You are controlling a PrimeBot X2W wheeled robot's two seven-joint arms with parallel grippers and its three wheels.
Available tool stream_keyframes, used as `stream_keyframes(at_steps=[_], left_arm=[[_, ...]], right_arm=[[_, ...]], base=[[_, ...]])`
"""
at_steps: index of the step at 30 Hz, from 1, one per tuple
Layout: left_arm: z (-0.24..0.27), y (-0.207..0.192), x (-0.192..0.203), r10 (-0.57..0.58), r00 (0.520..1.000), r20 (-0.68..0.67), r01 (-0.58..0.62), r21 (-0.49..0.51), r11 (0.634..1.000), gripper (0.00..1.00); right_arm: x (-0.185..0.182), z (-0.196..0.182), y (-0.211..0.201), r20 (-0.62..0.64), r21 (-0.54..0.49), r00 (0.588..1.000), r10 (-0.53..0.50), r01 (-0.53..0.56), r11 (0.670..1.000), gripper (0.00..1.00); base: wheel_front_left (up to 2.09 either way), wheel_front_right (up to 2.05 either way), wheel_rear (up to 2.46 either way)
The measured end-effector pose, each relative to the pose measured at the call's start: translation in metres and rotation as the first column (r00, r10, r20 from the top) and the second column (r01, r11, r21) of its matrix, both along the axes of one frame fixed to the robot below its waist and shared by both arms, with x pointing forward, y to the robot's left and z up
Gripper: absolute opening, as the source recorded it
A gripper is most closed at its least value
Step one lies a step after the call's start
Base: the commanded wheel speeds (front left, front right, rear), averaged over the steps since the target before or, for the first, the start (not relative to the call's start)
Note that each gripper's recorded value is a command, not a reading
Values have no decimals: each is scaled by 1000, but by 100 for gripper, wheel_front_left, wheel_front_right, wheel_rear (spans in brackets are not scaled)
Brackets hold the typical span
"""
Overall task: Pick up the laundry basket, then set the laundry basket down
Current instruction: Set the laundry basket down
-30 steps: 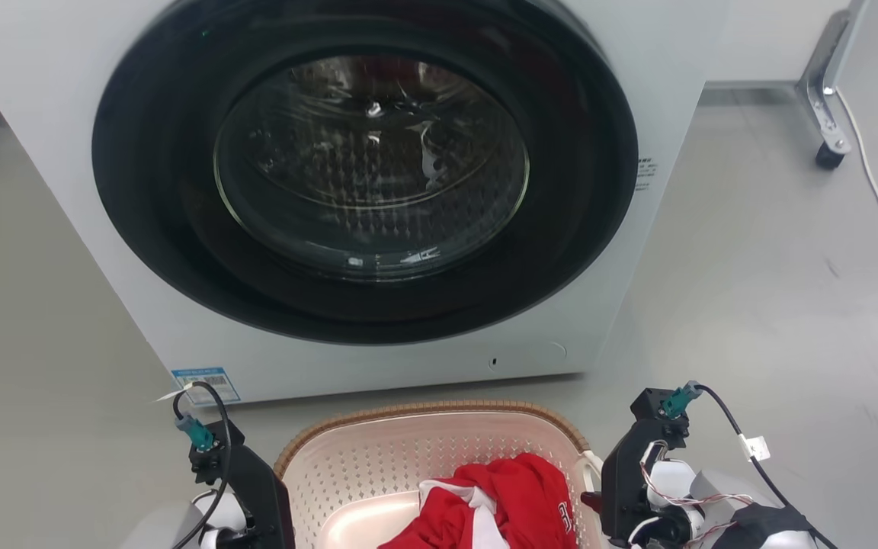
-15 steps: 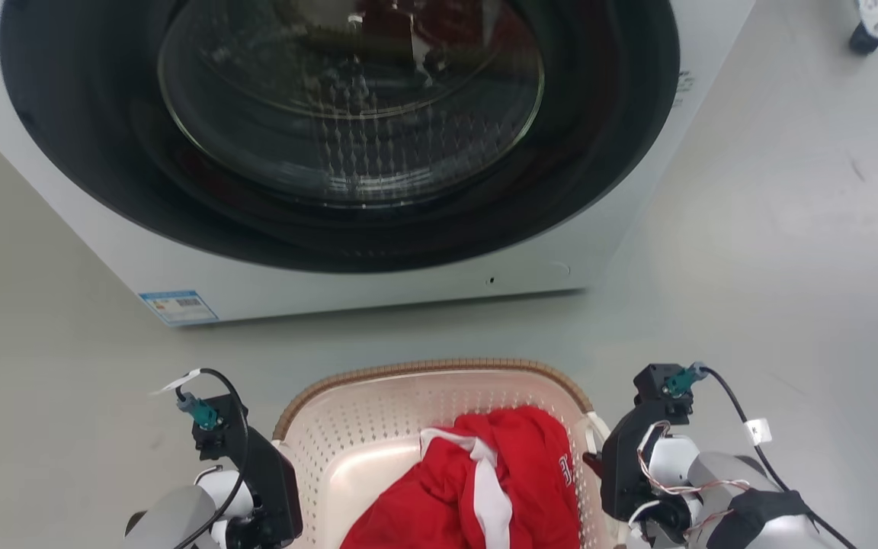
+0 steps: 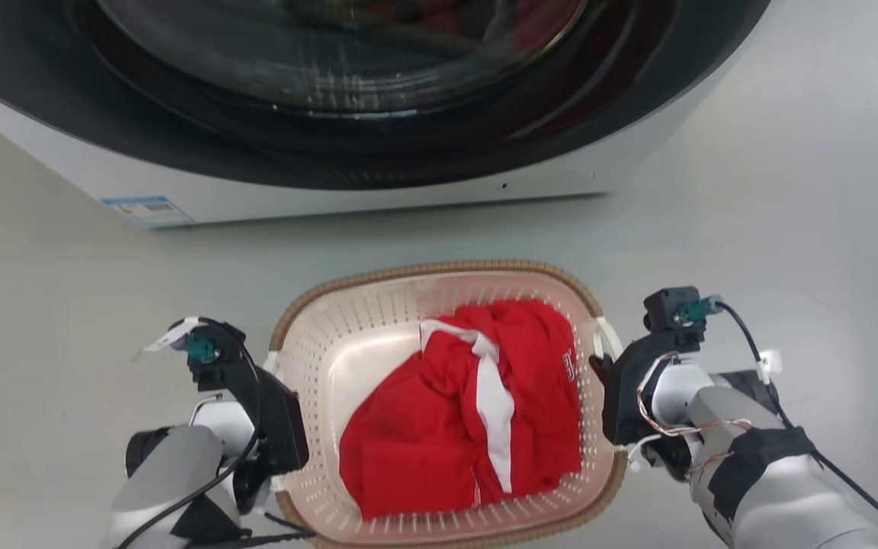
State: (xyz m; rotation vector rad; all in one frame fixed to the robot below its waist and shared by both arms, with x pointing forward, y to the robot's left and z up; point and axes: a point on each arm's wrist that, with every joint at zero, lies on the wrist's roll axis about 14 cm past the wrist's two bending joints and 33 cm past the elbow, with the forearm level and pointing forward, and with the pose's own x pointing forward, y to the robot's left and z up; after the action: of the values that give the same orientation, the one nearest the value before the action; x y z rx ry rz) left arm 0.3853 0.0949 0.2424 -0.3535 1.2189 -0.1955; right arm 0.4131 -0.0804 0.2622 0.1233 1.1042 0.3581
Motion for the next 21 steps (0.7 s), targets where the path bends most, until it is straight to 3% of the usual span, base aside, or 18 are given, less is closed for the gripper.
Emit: stream_keyframes(at_steps=[14, 21], left_arm=[[-47, 0, 46, 24, 996, 84, -25, 10, 1000, 0], [-74, 0, 38, 28, 998, 61, -29, 17, 999, 0]], right_arm=[[43, -53, -1, 63, -52, 998, 26, -23, 998, 0], [35, -82, -5, 31, -66, 999, 22, -20, 998, 0]], base=[[0, 0, 0], [0, 0, 0]])
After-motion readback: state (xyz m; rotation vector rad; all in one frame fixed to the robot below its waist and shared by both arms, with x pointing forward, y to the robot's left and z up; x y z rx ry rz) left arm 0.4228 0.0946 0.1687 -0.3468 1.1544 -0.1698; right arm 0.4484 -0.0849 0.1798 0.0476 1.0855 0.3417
